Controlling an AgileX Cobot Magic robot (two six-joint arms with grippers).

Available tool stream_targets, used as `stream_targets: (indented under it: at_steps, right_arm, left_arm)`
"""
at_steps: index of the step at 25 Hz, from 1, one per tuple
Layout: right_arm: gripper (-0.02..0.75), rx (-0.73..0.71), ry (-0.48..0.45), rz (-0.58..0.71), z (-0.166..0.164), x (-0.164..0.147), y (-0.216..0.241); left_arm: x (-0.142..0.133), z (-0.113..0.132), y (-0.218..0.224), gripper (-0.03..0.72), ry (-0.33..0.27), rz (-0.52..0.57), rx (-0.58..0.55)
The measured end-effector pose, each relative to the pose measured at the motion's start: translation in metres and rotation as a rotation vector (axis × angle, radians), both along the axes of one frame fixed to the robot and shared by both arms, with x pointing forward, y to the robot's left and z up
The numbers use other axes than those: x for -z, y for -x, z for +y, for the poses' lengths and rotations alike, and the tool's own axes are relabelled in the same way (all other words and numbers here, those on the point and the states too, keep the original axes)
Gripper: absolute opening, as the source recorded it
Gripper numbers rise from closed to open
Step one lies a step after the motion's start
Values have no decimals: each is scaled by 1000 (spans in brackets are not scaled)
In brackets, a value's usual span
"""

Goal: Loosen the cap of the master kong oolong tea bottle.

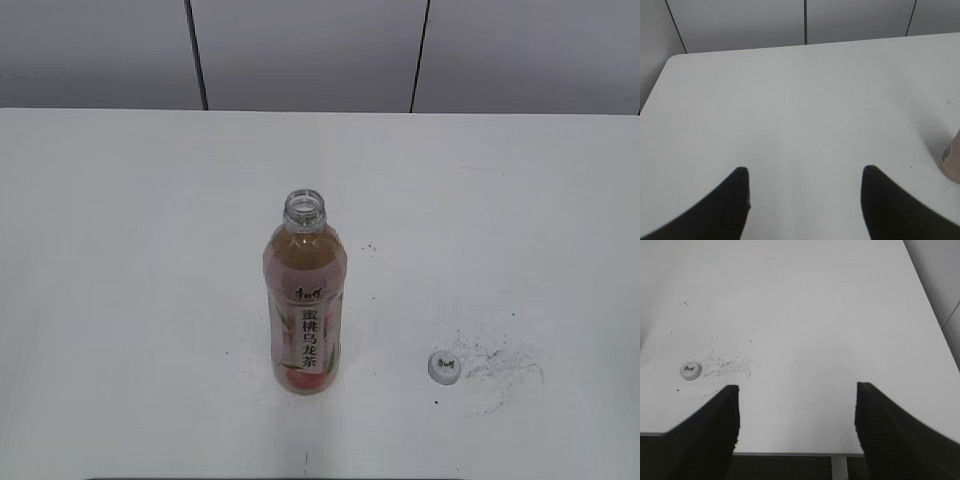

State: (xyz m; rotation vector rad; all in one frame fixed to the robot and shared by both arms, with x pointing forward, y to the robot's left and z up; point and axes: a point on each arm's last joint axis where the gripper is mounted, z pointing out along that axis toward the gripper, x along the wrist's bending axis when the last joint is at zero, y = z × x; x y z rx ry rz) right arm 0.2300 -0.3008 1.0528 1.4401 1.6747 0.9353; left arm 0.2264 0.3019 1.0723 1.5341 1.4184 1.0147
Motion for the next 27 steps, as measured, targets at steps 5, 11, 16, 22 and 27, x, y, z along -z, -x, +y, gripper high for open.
stream_targets:
  at_steps: [5,11,16,22,27]
  right_arm:
    - [540,0,0,0,0,0,0]
    - [539,0,0,0,0,0,0]
    - [539,0,0,-1,0,0,0]
    - [539,0,-1,-1,0,0,0]
    - [539,0,-1,-1,0,0,0]
  left_arm:
    - [0,0,0,427,0,0,-2]
    - [0,0,0,427,0,0,-2]
    - [0,0,0,427,0,0,-2]
    - [0,0,0,427,0,0,-2]
    - [0,0,0,427,0,0,-2]
